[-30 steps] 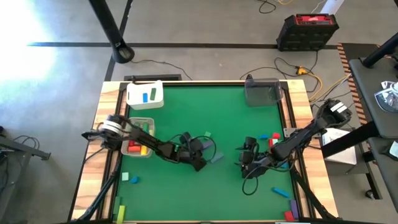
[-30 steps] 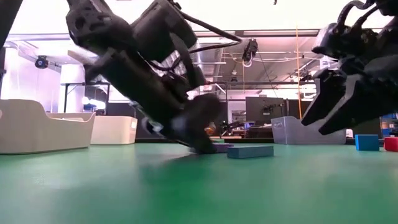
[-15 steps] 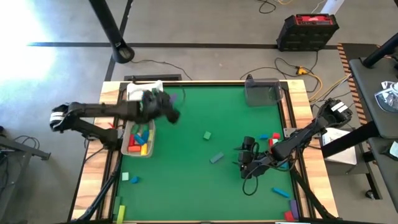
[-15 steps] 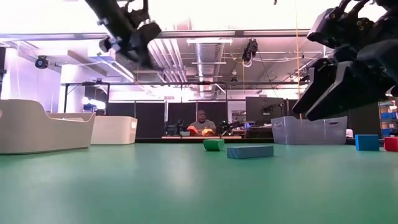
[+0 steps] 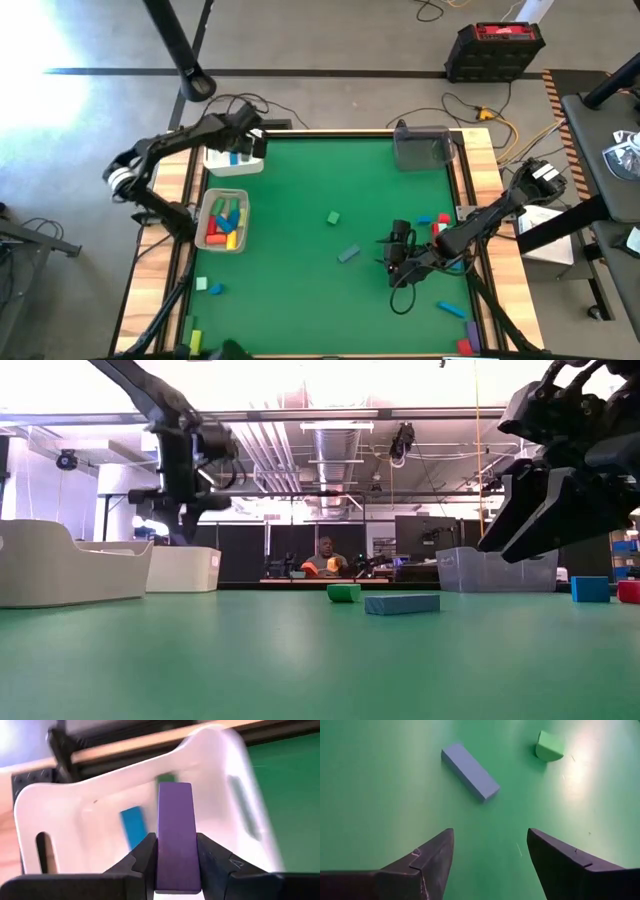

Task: Sort blocks by size
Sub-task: Put the violet rectangular block into the white bin, then put the light blue rectangular block into the white bin

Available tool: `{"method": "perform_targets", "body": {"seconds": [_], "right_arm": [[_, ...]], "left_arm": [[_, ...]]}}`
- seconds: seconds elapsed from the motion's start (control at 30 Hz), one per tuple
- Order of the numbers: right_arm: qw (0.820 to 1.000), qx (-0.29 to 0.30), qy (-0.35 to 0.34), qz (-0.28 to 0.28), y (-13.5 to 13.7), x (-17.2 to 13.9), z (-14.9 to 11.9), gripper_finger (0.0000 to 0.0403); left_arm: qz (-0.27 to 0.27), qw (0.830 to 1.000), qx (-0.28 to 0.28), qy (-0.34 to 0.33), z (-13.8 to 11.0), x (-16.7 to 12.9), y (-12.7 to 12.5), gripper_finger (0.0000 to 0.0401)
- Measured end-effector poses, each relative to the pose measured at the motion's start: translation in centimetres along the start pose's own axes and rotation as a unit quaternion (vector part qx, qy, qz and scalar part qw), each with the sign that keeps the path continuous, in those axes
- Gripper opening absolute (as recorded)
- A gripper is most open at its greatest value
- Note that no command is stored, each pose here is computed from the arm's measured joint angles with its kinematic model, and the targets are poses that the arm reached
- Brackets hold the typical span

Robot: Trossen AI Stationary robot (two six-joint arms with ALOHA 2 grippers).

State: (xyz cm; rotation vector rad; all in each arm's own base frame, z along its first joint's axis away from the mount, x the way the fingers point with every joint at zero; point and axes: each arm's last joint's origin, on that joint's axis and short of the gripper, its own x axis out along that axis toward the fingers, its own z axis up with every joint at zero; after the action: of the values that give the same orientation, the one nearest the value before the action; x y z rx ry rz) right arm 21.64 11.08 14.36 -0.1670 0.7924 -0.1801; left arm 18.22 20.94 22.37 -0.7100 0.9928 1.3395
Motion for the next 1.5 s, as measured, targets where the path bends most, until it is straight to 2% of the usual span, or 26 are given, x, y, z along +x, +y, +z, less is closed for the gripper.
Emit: {"method": "perform_targets", "body": {"seconds": [0.17, 0.47, 0.63, 0.7, 0.97, 1.23, 1.37, 1.5], "right_arm": [[1.000, -0.009, 0.013, -0.005, -0.1, 0.0, -0.3, 0.0240], [1.000, -0.005, 0.030, -0.005, -0.2, 0.0, -0.8, 0.0252], [0.998, 0.018, 0.053, 0.029, -0.1, 0.0, -1.3, 0.0258], [0.997, 0.021, 0.061, 0.042, 0.1, 0.0, -1.6, 0.0260], [0.995, 0.016, 0.066, 0.079, 1.3, -0.8, -2.1, 0.0266], [0.994, 0.031, 0.066, 0.081, 1.6, -1.0, -2.3, 0.0274], [0.994, 0.035, 0.066, 0.081, 1.6, -1.0, -2.3, 0.0279], [0.993, 0.047, 0.069, 0.084, 1.7, -1.1, -2.3, 0.0284]], "left_arm": [[0.026, 0.998, -0.016, 0.055, 1.3, 2.8, 0.5, 0.0087], [0.053, 0.990, -0.021, 0.132, 3.3, 5.3, 0.3, 0.0087], [0.073, 0.980, -0.021, 0.185, 3.8, 7.0, 0.5, 0.0087], [0.057, 0.980, -0.029, 0.188, 4.2, 7.2, 0.5, 0.0087], [0.058, 0.974, -0.026, 0.216, 3.8, 8.6, 0.4, 0.0087], [0.052, 0.975, -0.025, 0.214, 3.9, 8.7, 0.3, 0.0177], [0.053, 0.979, -0.021, 0.196, 3.9, 7.9, 0.2, 0.0196], [0.033, 0.987, -0.005, 0.159, 4.1, 5.2, -0.3, 0.0208]]}}
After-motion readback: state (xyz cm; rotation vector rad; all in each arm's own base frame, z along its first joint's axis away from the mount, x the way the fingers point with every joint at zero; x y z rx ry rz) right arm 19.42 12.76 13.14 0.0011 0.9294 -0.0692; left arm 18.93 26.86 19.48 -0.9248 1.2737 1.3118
